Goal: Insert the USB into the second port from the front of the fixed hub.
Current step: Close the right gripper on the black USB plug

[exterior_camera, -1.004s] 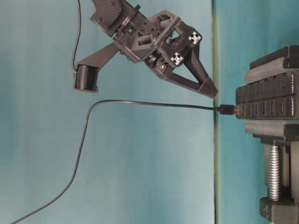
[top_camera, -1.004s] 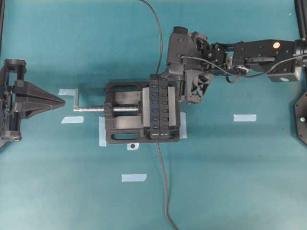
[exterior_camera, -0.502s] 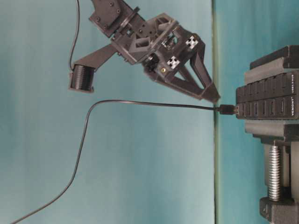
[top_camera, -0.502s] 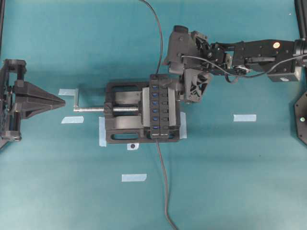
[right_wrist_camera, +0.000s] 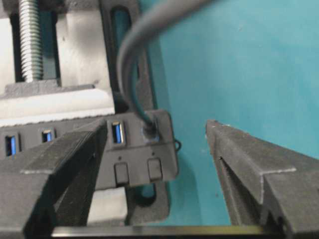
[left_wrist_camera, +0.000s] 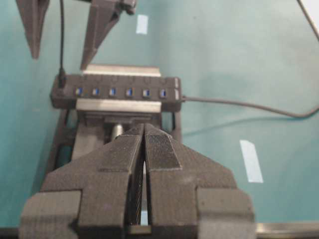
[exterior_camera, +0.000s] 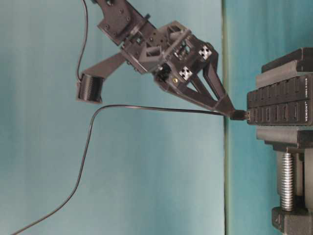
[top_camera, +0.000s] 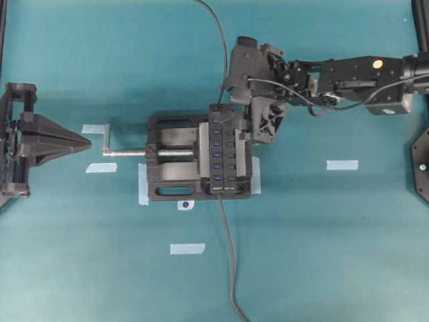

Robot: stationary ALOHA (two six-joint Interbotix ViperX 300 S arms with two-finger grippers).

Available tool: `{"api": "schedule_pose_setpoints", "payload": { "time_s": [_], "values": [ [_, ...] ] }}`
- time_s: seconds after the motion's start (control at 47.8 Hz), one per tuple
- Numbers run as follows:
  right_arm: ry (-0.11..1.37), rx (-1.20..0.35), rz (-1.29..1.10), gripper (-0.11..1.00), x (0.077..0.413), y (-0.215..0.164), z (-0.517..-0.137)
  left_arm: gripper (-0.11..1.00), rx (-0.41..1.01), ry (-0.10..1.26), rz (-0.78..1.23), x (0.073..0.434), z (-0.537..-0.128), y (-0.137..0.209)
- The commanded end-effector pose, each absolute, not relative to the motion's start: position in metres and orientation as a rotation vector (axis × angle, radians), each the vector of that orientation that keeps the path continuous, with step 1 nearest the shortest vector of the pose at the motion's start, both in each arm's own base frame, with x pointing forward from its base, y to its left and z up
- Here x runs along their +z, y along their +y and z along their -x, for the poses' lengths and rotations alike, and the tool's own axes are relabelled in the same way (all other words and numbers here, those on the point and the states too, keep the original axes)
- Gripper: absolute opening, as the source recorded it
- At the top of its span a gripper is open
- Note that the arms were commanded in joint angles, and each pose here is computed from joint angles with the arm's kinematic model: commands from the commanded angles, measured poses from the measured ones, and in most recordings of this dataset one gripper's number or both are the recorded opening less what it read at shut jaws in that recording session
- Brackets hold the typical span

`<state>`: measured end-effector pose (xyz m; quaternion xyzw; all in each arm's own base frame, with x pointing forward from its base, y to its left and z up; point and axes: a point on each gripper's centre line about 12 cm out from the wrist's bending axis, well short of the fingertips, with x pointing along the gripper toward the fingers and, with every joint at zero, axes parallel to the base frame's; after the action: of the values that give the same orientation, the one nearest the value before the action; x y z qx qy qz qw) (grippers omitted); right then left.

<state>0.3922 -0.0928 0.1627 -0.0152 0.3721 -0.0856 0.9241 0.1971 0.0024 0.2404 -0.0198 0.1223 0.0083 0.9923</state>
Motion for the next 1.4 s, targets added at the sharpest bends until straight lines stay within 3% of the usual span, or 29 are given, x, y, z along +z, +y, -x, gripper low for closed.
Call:
{"api": "schedule_pose_setpoints", "payload": {
  "time_s": [0.0, 0.418, 0.606, 0.794, 1.087, 1.38],
  "values": [
    [0.72, -0.175, 0.042, 0.8, 0.176, -0.094, -0.402, 0.0, 0.017, 0.218, 0.04, 0.251, -0.201, 0.003],
    [0.738, -0.174, 0.039, 0.8, 0.17, -0.094, -0.404, 0.0, 0.017, 0.216, 0.04, 0.252, -0.201, 0.003],
    [0.752, -0.173, 0.037, 0.73, 0.166, -0.094, -0.404, 0.0, 0.017, 0.216, 0.04, 0.252, -0.201, 0.003],
    [0.767, -0.166, 0.04, 0.56, 0.164, -0.092, -0.403, 0.0, 0.018, 0.216, 0.041, 0.252, -0.201, 0.003],
    [0.756, -0.155, 0.049, 0.15, 0.165, -0.088, -0.405, 0.0, 0.018, 0.216, 0.041, 0.252, -0.201, 0.003],
    [0.747, -0.158, 0.045, 0.1, 0.168, -0.088, -0.405, 0.0, 0.018, 0.216, 0.041, 0.252, -0.201, 0.003]
  ]
}}
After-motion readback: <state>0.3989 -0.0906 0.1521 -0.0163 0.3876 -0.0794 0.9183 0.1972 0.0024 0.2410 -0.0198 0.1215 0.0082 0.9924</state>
